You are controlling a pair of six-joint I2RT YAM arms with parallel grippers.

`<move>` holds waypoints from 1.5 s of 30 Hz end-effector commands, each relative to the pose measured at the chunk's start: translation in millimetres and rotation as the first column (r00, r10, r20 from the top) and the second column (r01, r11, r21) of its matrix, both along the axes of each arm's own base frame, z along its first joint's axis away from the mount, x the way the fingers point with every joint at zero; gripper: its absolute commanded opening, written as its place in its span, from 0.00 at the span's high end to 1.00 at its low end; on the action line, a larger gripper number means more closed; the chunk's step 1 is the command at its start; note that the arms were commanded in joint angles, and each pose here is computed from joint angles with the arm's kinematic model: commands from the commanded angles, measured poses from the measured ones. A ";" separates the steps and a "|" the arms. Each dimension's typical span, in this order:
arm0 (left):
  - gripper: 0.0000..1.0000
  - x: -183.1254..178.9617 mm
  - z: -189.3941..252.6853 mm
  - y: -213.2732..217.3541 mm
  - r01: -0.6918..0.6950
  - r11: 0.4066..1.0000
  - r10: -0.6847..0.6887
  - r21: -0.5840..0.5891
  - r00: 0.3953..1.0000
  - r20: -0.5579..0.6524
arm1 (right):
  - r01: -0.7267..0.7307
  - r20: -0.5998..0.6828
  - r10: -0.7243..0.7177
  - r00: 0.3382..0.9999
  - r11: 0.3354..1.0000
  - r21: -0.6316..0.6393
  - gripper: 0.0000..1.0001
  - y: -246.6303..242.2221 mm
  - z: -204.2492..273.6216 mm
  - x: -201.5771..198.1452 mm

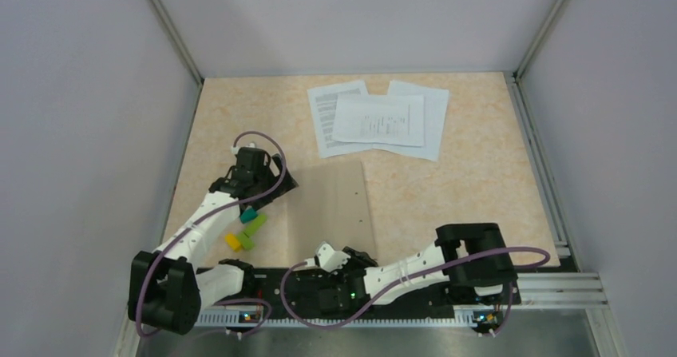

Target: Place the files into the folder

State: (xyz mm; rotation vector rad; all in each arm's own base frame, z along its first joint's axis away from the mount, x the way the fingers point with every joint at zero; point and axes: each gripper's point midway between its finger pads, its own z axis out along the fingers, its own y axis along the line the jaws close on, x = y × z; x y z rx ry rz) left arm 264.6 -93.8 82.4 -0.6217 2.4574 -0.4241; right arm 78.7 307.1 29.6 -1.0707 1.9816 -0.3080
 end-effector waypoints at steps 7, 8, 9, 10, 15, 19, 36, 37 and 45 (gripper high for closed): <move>0.01 12.4 9.8 -3.8 -0.007 0.999 0.008 -0.033 0.999 0.044 | 0.064 0.193 -0.081 0.978 0.993 0.096 0.86 2.1 36.7 27.7; 0.01 12.9 11.0 -3.7 -0.008 0.999 0.009 -0.035 0.999 0.047 | 0.067 0.197 -0.087 0.976 0.992 0.107 0.88 2.6 38.8 28.5; 0.01 13.1 12.5 -4.2 -0.007 0.999 0.008 -0.040 0.999 0.048 | 0.070 0.197 -0.092 0.976 0.991 0.117 0.90 2.7 40.5 28.6; 0.01 13.2 14.5 -5.0 -0.006 0.999 0.009 -0.047 0.999 0.049 | 0.073 0.197 -0.098 0.976 0.989 0.128 0.92 2.8 42.3 28.7; 0.01 12.8 27.4 -8.9 -0.008 0.995 0.015 -0.099 0.998 0.065 | 0.098 0.180 -0.134 0.975 0.976 0.196 0.98 3.0 52.0 28.4; 0.01 11.9 36.5 -13.2 -0.015 0.984 0.028 -0.176 0.997 0.072 | 0.112 0.159 -0.154 0.975 0.963 0.245 0.99 4.1 58.1 27.2; 0.41 11.5 45.5 -61.1 0.100 0.877 -0.087 -0.470 0.995 0.049 | 0.127 0.109 -0.167 0.980 0.945 0.302 0.99 6.9 64.6 23.1; 0.48 11.5 47.9 -59.9 0.104 0.882 -0.089 -0.460 0.995 0.054 | 0.124 0.105 -0.162 0.981 0.946 0.300 0.94 7.4 64.8 22.6; 0.90 10.5 61.6 -52.0 0.174 0.915 -0.144 -0.364 0.984 0.109 | -0.017 -0.025 0.027 0.999 0.938 0.347 0.24 29.2 77.2 1.8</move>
